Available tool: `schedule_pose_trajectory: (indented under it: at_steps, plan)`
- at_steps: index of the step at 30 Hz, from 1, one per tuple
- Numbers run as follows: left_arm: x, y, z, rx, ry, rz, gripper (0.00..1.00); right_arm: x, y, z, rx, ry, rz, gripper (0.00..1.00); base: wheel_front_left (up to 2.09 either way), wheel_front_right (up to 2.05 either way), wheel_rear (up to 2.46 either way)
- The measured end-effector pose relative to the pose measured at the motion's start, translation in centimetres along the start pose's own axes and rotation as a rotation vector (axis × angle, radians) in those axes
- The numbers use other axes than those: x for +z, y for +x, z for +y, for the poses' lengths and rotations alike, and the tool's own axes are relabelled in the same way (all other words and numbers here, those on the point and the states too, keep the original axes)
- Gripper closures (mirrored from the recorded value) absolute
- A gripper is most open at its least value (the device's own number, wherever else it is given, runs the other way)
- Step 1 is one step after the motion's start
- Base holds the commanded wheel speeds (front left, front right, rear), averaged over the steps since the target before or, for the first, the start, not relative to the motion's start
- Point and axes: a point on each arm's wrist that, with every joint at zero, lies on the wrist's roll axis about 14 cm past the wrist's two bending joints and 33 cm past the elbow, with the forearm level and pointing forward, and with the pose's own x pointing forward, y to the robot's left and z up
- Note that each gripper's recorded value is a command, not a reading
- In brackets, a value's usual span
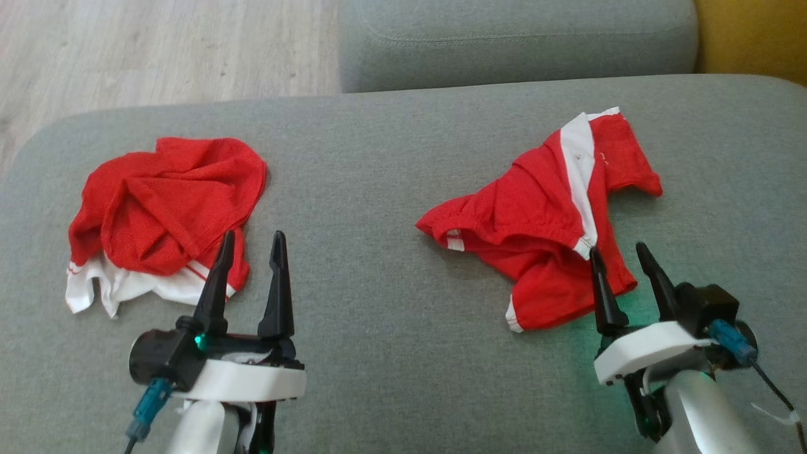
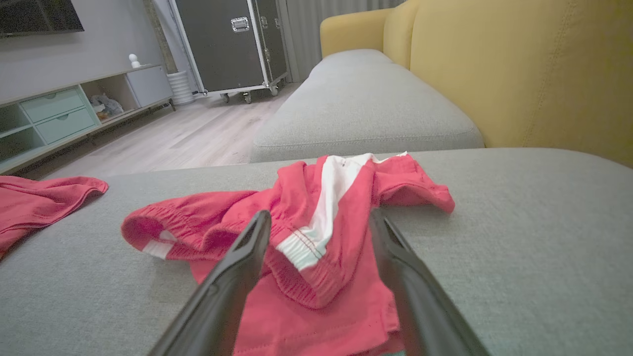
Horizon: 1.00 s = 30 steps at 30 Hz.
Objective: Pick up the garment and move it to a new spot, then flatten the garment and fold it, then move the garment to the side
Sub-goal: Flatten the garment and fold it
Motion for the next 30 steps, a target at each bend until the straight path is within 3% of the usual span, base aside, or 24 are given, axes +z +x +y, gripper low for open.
schedule_pose_trajectory:
  at_steps: [12, 13, 14, 15, 22, 30]
  plan:
    - [-1.7, -0.6, 1.4, 0.043, -0.001, 0.051, 0.0, -3.6, 3.2, 0.6, 0.009, 0.066, 0.146, 0.0, 0.0, 0.0, 0.0]
    - [-1.7, -0.6, 1.4, 0.043, -0.001, 0.051, 0.0, -3.6, 3.2, 0.6, 0.009, 0.066, 0.146, 0.2, 0.0, 0.0, 0.0]
    - [-1.7, -0.6, 1.5, 0.047, -0.001, 0.053, 0.0, -4.0, 3.3, 0.7, 0.008, 0.081, 0.159, 0.71, 0.0, 0.0, 0.0]
    - [-1.7, -0.6, 1.6, 0.049, 0.0, 0.054, 0.0, -4.4, 3.4, 0.7, 0.003, 0.1, 0.171, 1.0, 0.0, 0.0, 0.0]
    - [-1.6, -0.7, 1.9, 0.055, 0.002, 0.051, 0.0, -4.3, 4.2, 1.2, 0.0, 0.165, 0.177, 1.0, 0.0, 0.0, 0.0]
    - [-1.2, -1.1, 2.3, 0.072, 0.007, 0.043, 0.0, 3.4, 7.9, 3.2, 0.082, 0.132, -0.039, 1.0, 0.0, 0.0, 0.0]
